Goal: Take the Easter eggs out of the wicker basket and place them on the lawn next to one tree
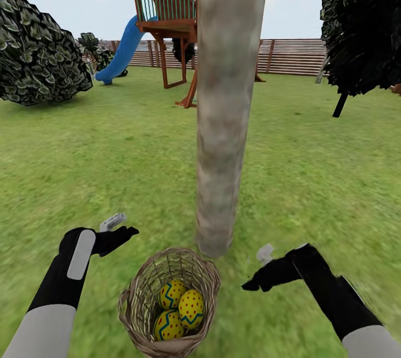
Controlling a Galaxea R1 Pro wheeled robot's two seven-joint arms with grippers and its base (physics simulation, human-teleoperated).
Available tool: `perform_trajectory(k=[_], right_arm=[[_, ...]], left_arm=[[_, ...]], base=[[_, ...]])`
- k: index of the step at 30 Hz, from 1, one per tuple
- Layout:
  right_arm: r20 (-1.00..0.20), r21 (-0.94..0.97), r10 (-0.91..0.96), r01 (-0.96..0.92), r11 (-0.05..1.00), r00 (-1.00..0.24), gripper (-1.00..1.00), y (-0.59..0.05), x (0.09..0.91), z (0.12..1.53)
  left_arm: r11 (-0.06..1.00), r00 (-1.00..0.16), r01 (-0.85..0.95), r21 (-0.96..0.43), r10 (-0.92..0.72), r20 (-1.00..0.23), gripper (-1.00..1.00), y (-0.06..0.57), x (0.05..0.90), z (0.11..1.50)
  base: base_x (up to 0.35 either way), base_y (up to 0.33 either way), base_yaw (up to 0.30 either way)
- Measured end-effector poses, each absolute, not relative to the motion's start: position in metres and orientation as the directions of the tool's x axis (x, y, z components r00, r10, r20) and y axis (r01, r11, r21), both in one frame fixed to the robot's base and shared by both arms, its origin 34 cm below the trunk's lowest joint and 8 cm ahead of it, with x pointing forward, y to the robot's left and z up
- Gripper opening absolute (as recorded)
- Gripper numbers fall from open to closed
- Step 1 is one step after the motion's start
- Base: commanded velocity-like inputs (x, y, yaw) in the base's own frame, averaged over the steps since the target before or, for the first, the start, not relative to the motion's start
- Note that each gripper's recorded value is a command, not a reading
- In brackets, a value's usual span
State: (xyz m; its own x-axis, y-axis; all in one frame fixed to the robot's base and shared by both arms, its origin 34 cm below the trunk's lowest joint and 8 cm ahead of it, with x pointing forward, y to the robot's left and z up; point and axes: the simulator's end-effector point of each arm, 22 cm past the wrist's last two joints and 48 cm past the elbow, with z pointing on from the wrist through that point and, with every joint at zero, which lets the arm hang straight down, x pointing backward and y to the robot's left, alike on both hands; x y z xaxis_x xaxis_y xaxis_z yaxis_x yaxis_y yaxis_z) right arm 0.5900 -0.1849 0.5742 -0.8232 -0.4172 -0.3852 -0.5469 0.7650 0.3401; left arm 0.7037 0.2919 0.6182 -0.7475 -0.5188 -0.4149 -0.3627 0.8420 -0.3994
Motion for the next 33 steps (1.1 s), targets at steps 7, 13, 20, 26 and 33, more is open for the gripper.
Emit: perform_trajectory(k=[7,13,20,26,33], right_arm=[[-0.393,0.273,-0.538,-0.653,0.706,-0.746,1.0,-0.088,0.575,0.571],[-0.382,0.157,-0.643,-0.733,0.662,-0.663,1.0,-0.047,0.57,0.566],[-0.375,0.153,-0.673,-0.759,0.633,-0.637,1.0,-0.025,0.561,0.563],[-0.374,0.11,-0.673,-0.751,0.651,-0.638,1.0,-0.026,0.568,0.561],[-0.367,0.099,-0.675,-0.748,0.656,-0.641,1.0,-0.031,0.569,0.558]], left_arm=[[0.841,-0.744,-0.36,-0.403,-0.52,-0.42,1.0,0.293,0.705,0.621],[0.841,-0.746,-0.362,-0.402,-0.52,-0.416,1.0,0.292,0.704,0.62],[0.839,-0.757,-0.371,-0.398,-0.522,-0.393,1.0,0.29,0.699,0.61],[0.838,-0.76,-0.374,-0.398,-0.522,-0.386,1.0,0.29,0.697,0.607],[0.838,-0.762,-0.373,-0.399,-0.522,-0.384,1.0,0.288,0.697,0.606]], base=[[0.0,0.0,0.0],[0.0,0.0,0.023],[0.0,0.0,0.254],[0.049,0.066,0.243],[0.1,0.142,0.022]])
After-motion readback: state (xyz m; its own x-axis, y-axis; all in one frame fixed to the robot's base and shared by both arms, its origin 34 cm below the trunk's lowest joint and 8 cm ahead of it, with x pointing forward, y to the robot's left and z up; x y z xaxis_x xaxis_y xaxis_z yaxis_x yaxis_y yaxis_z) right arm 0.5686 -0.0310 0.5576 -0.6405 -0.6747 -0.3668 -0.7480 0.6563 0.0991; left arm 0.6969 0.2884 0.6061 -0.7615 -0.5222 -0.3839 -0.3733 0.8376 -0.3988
